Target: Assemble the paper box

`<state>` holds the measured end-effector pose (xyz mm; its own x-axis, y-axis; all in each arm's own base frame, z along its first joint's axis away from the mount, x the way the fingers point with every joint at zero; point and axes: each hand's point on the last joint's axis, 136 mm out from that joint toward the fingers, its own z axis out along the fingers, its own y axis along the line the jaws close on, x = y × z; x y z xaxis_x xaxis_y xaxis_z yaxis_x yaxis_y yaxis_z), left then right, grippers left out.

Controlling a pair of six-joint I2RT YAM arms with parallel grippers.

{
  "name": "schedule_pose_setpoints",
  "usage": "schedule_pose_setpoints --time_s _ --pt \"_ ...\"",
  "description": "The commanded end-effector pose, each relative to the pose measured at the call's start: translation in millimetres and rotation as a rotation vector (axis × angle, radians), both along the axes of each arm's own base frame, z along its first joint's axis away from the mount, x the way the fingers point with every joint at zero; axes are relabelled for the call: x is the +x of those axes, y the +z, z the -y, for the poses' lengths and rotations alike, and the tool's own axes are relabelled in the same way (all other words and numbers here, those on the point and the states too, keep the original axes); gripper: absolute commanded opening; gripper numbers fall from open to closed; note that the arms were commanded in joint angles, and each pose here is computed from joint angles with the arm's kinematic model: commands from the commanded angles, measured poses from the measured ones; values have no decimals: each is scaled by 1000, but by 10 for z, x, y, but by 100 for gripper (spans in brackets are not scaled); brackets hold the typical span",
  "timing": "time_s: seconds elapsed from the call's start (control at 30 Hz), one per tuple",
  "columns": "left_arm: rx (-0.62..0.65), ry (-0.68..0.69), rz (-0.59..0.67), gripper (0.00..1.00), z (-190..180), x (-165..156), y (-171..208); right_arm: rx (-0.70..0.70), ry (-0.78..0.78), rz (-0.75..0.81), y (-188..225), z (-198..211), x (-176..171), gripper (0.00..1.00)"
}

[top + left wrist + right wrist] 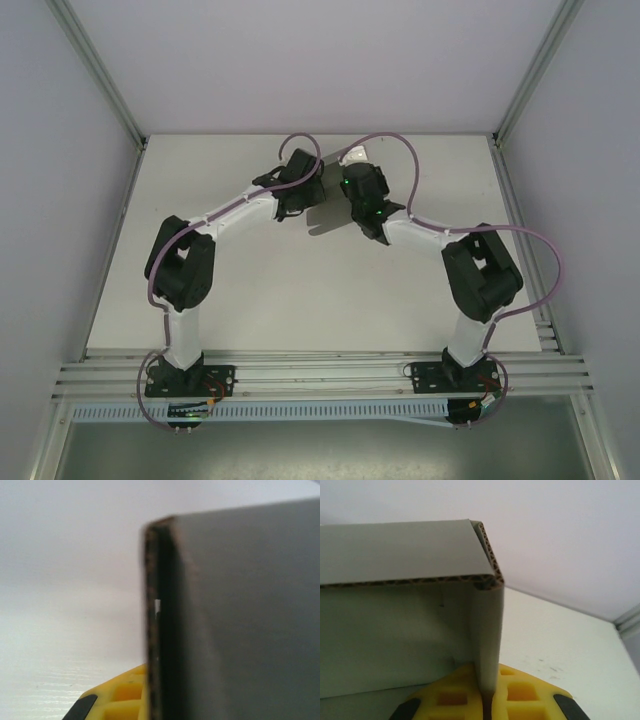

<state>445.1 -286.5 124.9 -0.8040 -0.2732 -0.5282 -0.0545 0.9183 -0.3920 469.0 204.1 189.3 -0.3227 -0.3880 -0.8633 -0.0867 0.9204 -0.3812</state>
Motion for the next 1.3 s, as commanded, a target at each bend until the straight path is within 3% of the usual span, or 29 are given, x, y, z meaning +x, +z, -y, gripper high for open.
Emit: schedule_pose_setpoints --time_s 0.0,0.07,0.2,0.4,0.47,0.6,0.7,0.83,0.97,1.07,1.27 --pt "27 -144 -3 0 -85 -153 -20 96 -38 -38 13 518 38 0" --pt "-43 -271 59 0 146 -198 126 170 138 -55 19 237 -46 1" --pt "-131 -386 135 0 322 -294 320 220 329 -92 45 -33 -209 19" --pt "-107 -422 144 0 310 -353 324 213 378 -88 164 -56 -321 39" --pt "-105 -434 140 0 323 -376 305 207 370 -80 217 -31 -326 40" --pt "-86 -428 124 0 296 -375 253 169 322 -56 321 77 -290 39" --pt "-62 -413 113 0 256 -360 214 129 235 -47 364 218 -225 18" --pt "-61 -420 103 0 259 -392 188 86 67 -3 404 483 -113 0" --pt "-37 -384 68 0 224 -404 136 39 -128 44 419 759 -22 0" --pt "-6 -324 23 0 142 -389 80 -91 -311 69 422 993 42 0" --pt "46 -210 -51 0 -15 -368 -4 -258 -498 113 430 1251 51 0"
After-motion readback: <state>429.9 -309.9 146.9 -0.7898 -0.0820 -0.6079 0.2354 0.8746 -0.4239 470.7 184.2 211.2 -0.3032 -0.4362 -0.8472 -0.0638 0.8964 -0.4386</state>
